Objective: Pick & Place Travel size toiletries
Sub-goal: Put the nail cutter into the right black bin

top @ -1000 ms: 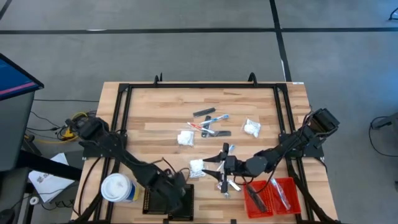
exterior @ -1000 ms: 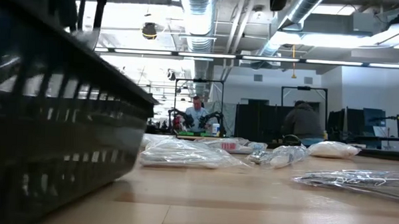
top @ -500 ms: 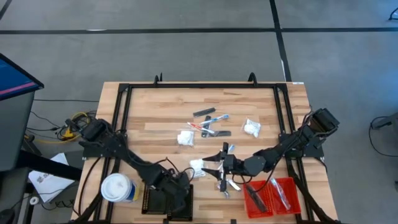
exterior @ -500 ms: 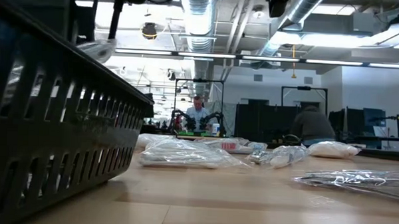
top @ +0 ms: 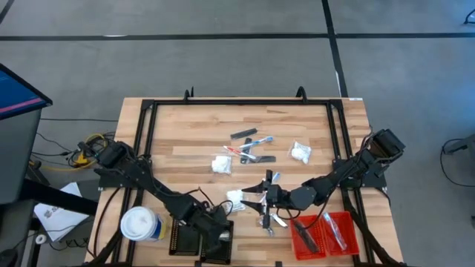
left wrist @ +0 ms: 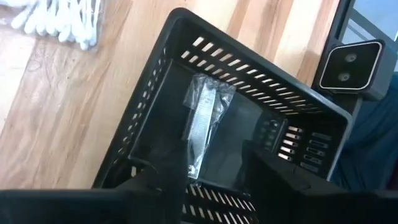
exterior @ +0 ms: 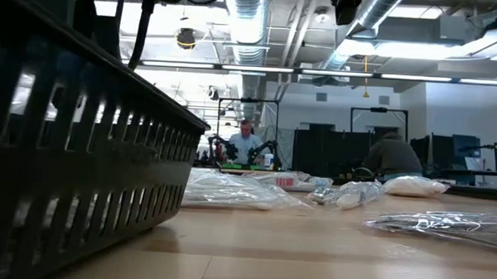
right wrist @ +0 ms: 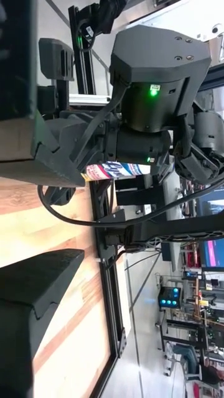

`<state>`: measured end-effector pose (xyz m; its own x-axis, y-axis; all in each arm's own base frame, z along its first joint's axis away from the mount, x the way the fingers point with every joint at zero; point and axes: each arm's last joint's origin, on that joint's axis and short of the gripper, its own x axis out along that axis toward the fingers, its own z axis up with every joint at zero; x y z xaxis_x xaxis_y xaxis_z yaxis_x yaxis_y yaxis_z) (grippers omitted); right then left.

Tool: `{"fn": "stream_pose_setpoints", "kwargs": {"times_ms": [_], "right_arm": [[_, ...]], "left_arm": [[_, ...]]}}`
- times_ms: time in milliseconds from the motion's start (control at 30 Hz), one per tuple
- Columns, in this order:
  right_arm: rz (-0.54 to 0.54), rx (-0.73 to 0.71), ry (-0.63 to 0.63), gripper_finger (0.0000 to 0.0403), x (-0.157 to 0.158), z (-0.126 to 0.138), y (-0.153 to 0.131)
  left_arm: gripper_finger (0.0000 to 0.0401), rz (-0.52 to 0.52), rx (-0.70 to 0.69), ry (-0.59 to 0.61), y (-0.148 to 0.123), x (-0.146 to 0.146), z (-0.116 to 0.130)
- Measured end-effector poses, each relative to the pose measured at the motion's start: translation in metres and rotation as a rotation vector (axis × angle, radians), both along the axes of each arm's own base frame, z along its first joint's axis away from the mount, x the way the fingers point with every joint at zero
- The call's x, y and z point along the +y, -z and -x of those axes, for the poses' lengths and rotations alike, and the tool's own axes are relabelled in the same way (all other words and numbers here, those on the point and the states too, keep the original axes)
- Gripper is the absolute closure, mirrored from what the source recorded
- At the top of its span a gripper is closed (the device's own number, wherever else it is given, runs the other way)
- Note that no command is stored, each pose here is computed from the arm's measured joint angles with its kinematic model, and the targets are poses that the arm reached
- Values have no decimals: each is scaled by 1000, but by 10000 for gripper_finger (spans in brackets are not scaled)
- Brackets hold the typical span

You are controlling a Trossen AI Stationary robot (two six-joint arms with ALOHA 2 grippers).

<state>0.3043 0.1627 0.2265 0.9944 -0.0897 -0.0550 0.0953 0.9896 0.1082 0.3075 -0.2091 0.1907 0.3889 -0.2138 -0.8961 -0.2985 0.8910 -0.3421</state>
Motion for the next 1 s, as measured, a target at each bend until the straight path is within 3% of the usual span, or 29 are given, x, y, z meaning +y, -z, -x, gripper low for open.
{"fn": "stream_pose_setpoints", "kwargs": {"times_ms": [200, 367, 600, 767, 1000], "right_arm": [[-2, 0, 0, 235, 0, 0, 0], [-1, 0, 0, 239, 0, 0, 0], [10, 19, 0, 236, 0, 0, 2], [43, 75, -2, 239, 0, 1, 8], [8, 109, -13, 247, 5, 4, 12]], "left_arm": [[248, -2, -41, 45, -8, 0, 0], [257, -41, -191, 61, -42, 6, 8], [268, -248, -474, 121, -98, 15, 33], [270, -433, -580, 160, -111, 22, 51], [270, -606, -724, 58, -133, 48, 58]]}}
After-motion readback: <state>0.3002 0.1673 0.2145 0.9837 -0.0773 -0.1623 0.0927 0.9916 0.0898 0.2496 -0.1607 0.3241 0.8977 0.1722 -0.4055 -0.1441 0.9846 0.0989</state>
